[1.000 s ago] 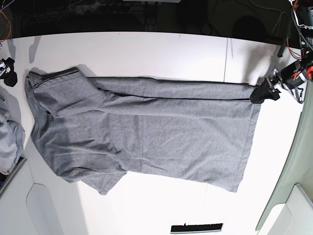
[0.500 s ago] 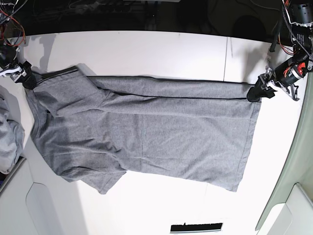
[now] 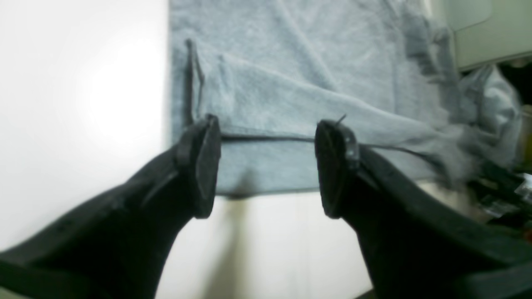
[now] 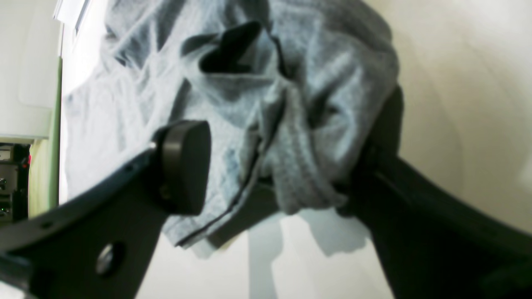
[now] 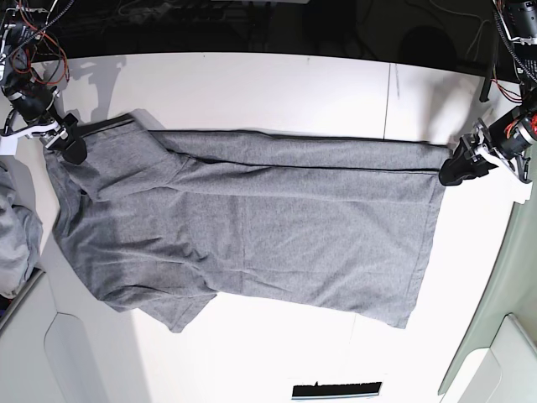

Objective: Layout the t-shirt on the table in an organized manner, then fold the t-shirt properly
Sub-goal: 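Release and regrasp the folded edge with both grippers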

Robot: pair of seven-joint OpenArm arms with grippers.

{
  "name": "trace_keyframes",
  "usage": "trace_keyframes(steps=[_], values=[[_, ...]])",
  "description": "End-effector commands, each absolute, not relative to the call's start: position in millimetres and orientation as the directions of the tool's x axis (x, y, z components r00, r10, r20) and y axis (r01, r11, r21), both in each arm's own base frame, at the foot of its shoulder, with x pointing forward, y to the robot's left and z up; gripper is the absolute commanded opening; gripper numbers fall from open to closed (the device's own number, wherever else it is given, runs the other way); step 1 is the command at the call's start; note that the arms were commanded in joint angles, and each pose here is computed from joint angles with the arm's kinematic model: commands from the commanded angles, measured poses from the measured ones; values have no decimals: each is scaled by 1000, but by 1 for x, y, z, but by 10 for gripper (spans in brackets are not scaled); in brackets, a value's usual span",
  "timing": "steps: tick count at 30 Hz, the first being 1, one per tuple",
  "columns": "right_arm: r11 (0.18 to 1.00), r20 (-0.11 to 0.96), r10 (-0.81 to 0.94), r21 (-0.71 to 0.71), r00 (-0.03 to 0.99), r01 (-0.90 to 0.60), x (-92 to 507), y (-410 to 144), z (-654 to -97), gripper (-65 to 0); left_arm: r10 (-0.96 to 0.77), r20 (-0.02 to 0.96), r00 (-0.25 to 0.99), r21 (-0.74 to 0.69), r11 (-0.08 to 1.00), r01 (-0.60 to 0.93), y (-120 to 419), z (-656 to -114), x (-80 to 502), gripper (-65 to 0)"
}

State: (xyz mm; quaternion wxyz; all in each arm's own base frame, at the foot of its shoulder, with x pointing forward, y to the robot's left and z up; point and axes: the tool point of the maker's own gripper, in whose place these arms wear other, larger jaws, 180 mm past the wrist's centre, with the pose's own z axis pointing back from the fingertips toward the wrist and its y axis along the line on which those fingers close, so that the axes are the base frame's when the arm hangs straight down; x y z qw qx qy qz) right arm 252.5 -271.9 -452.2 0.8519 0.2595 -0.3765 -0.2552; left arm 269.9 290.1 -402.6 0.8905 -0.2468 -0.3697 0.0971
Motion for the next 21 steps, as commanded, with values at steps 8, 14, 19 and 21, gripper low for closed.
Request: trace_keyframes(steps=[8, 14, 19, 21], values=[[744, 544, -614, 641, 572, 189, 274, -271, -436, -216, 311, 680, 663, -383, 923, -40, 320, -400, 280, -264], [742, 541, -614, 643, 575, 188, 274, -270, -436, -216, 297, 661, 689, -345, 936, -73, 317, -426, 281, -264], [743, 538, -613, 643, 578, 189, 273, -270, -437, -216, 309, 641, 703, -369, 927, -70, 302, -440, 296, -264], [743, 538, -613, 643, 578, 189, 273, -270, -437, -216, 320, 645, 694, -379, 922, -73, 299, -437, 304, -264]])
